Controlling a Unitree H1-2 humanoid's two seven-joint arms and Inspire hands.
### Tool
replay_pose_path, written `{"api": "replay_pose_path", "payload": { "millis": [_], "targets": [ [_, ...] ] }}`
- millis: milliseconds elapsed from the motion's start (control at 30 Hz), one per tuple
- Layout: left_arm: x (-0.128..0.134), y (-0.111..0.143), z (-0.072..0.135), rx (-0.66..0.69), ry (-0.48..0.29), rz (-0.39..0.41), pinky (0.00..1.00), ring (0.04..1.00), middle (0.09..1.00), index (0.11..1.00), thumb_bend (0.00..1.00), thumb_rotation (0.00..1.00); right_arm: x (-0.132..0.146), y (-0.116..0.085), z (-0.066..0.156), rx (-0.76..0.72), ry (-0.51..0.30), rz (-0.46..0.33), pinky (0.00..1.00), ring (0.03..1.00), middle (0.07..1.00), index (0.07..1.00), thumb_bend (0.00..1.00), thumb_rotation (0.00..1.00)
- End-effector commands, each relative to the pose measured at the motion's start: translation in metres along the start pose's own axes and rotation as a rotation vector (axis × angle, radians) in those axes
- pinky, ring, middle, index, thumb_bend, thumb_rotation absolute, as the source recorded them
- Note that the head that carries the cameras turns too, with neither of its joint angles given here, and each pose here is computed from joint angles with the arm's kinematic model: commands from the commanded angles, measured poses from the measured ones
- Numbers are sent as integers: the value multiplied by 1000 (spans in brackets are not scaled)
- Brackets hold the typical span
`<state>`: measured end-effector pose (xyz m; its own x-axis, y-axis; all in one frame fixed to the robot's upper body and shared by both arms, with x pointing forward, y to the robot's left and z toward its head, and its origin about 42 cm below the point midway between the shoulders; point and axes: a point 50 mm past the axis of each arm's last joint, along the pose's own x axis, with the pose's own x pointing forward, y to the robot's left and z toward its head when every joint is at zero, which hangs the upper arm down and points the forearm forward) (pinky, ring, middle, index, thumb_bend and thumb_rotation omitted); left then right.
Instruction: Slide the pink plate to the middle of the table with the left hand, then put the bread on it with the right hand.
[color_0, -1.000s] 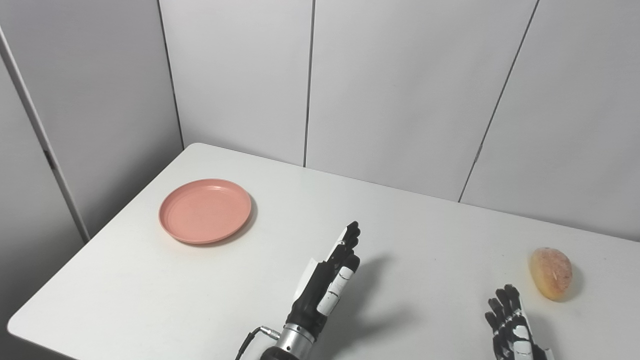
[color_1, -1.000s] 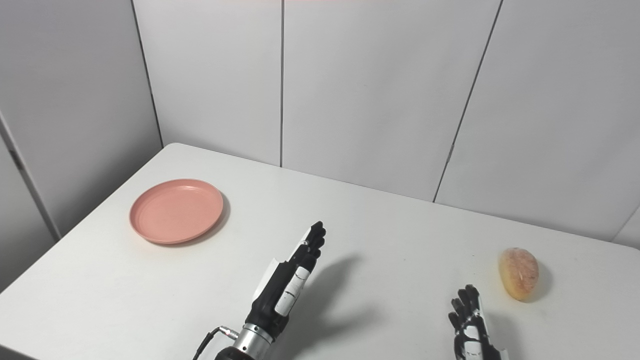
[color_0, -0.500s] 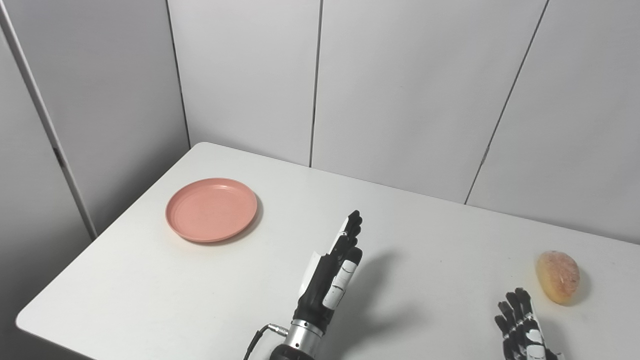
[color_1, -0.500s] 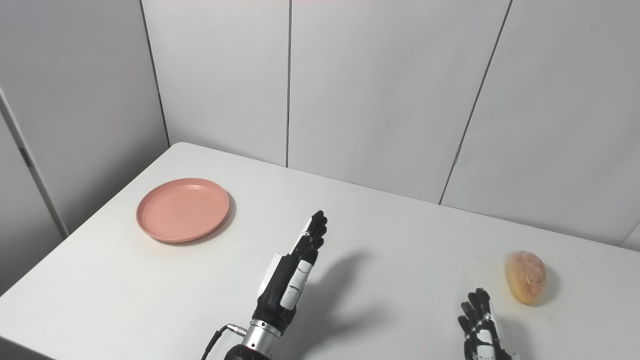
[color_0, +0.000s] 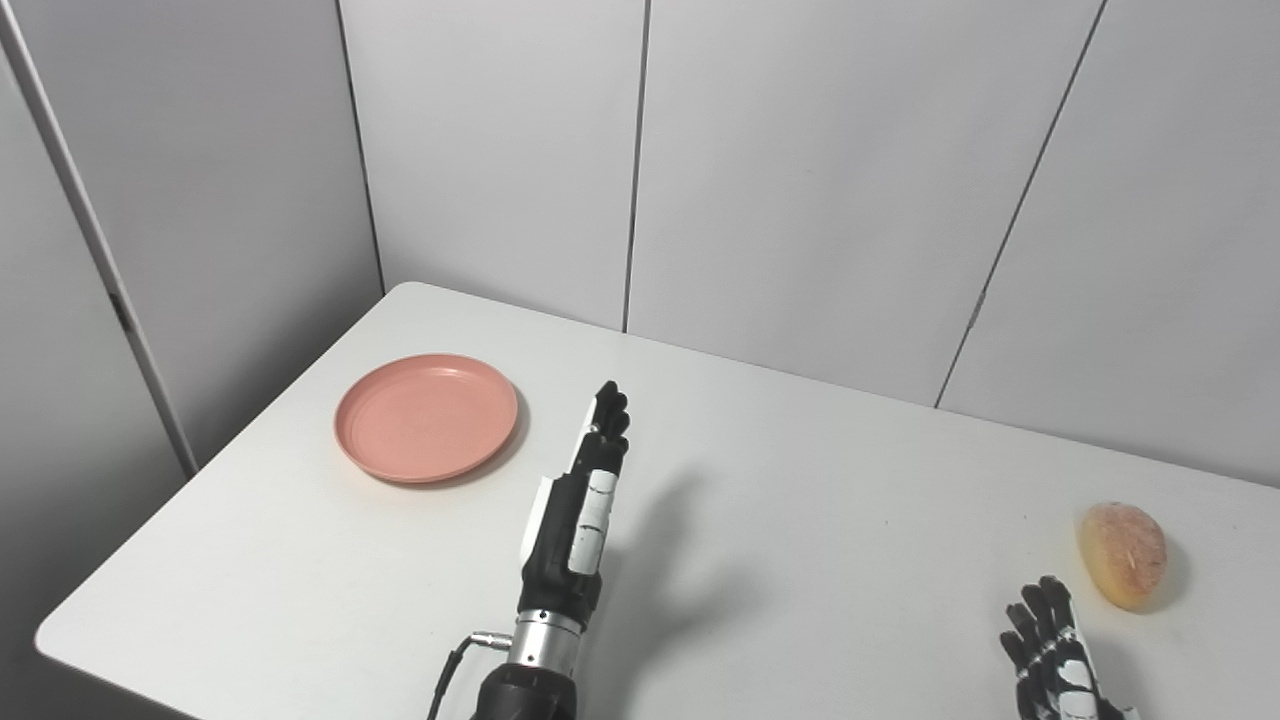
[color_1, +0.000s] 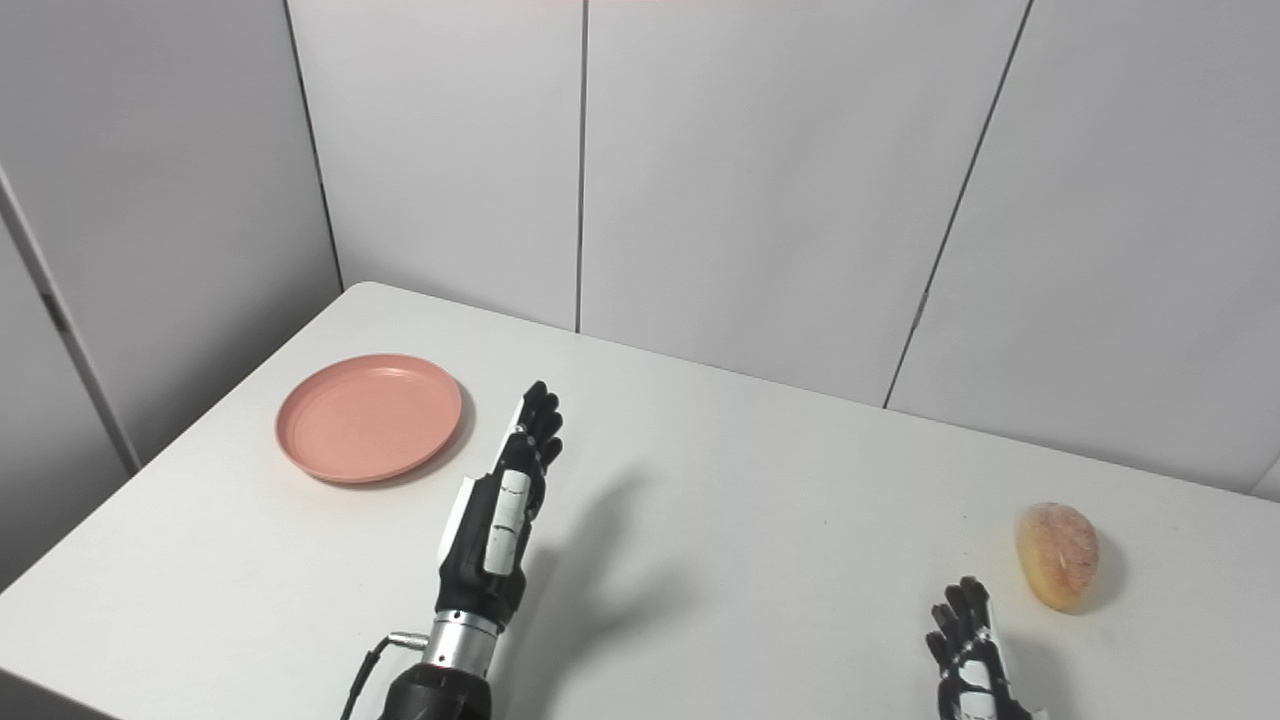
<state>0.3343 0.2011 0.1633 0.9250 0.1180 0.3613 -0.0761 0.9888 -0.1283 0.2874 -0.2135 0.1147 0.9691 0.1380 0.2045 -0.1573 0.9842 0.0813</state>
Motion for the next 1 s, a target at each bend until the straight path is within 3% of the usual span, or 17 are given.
{"api": "replay_pose_path", "payload": {
  "millis": [0,233,333,500,767,967],
  "targets": [
    [19,3,21,-27,-71,15,1000,991,977,985,699,1000,2,-3,2,-1,-27,0,1000,1000,1000,1000,593,968],
    [37,42,30,47,-109,121,1000,974,956,962,731,1000,-1,-5,6,-25,-25,9,1000,1000,1000,1000,620,996],
    [43,59,37,67,-134,144,992,967,948,943,727,1000,-1,-4,7,-17,-38,10,1000,1000,1000,1000,570,982],
    [57,80,49,108,-174,223,978,949,939,936,753,1000,0,-3,6,-5,-34,8,1000,1000,1000,1000,566,975],
    [74,118,58,83,-169,339,1000,973,954,952,787,1000,-3,-2,8,-14,-25,6,1000,1000,1000,1000,561,987],
    [91,148,50,138,-142,386,1000,977,952,933,809,1000,0,-1,6,-7,-34,10,1000,1000,1000,1000,542,990]
  ]
}}
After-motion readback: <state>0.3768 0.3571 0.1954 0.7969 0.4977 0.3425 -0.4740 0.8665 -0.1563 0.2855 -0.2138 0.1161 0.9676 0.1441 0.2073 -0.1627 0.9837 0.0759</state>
